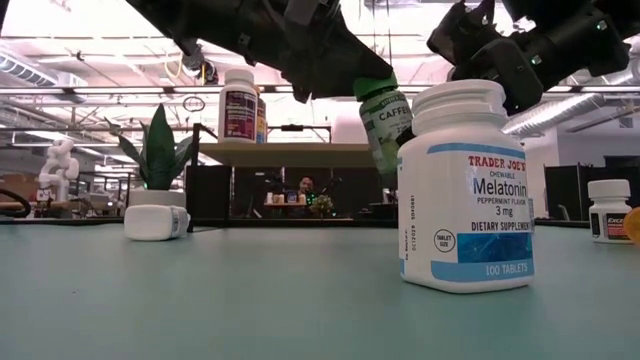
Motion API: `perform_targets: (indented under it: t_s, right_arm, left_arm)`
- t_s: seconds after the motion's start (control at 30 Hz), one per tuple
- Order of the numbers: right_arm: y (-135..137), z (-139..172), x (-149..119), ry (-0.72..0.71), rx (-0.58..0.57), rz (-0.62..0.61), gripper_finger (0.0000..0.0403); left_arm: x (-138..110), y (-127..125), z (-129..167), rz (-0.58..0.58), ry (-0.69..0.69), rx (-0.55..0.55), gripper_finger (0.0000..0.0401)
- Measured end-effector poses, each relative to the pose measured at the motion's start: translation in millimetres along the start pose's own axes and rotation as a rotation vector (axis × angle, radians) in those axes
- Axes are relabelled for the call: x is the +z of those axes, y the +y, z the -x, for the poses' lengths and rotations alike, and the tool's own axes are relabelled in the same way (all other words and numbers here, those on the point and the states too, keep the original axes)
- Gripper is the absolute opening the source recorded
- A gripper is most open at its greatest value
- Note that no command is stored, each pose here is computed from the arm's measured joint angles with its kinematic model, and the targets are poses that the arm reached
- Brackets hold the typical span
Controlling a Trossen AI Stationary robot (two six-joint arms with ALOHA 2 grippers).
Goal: Pick and place medicine bottles onto shelf by color
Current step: Put the light green pill bottle on the shelf
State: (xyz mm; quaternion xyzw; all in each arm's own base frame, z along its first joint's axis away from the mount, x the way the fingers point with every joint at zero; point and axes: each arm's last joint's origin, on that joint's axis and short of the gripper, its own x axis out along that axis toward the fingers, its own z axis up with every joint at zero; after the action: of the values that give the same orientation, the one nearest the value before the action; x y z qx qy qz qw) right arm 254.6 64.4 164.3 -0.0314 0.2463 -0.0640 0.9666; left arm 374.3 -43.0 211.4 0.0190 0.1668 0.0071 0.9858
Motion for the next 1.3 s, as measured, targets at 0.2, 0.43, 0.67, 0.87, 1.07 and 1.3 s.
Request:
perform_targets:
  t_s: [0.2,0.43,0.67,0.87,1.07,1.3]
  right_arm:
    - [0,0,2,-0.015,0.002,-0.007,0.023]
    - [1,1,9,-0.083,0.009,-0.037,0.0261]
    - [-3,14,22,-0.15,0.023,-0.099,0.03]
    - [-8,37,19,-0.17,0.04,-0.122,0.0297]
    - [-14,48,1,-0.173,0.059,-0.194,0.0293]
    - [-13,48,-21,-0.141,0.116,-0.226,0.0293]
  left_arm:
    - [2,0,2,0.005,-0.003,0.0,0.0206]
    - [4,1,7,0.034,0.023,0.007,0.0209]
    - [17,12,25,0.033,0.089,0.049,0.0203]
    - [54,32,49,0.013,0.155,0.093,0.0212]
    - [104,58,76,-0.045,0.262,0.162,0.0205]
    - [164,96,107,-0.064,0.132,0.27,0.0213]
